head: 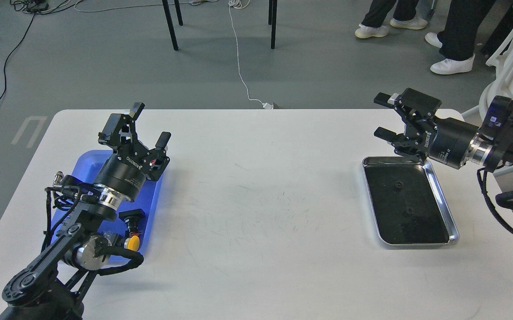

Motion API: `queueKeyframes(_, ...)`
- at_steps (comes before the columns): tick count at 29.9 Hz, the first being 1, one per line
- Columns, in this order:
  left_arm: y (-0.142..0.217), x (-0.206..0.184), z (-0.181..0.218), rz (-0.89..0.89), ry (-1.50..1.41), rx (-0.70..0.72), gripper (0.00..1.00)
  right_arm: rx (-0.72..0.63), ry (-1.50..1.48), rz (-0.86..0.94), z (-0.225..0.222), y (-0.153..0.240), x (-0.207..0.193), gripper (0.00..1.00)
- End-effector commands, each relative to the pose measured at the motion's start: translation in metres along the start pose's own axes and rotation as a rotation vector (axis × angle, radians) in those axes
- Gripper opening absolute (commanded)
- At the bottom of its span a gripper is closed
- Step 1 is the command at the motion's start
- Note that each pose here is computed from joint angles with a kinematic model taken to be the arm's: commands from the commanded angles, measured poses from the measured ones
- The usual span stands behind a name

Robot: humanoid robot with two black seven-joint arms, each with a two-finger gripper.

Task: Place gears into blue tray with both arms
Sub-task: 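Move the right gripper over the dark metal tray, then lower the right gripper and grasp a small black part in the metal tray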

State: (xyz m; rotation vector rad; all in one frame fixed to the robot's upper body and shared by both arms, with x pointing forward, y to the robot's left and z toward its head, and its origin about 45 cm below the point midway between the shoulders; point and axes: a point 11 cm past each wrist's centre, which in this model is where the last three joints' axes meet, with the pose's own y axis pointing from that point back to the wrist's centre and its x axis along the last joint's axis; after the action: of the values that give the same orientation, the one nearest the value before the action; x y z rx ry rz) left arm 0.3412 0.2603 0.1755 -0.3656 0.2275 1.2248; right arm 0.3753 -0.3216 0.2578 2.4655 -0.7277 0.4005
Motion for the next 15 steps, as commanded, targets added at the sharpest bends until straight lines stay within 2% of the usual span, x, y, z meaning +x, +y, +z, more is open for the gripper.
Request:
queueKeyframes(1,0.0,-0.001,0.0,-0.004,0.0,0.001,0.98,-0.158,0.34,-0.165,-0.002,0.006,0.003,0.99)
queueKeyframes(5,-0.001,-0.003,0.002,-0.009,0.002,-0.006,0.98,-0.328,0.58,-0.358,0.009,0.013,0.0,0.99)
queueKeyframes(9,-0.002,-0.006,0.006,-0.021,-0.001,-0.013,0.98,-0.446,0.729,-0.572,0.034,0.019,-0.021,0.99)
queueKeyframes(15,-0.002,-0.006,0.006,-0.024,-0.001,-0.013,0.98,-0.539,0.865,-0.677,0.061,0.022,-0.021,0.98)
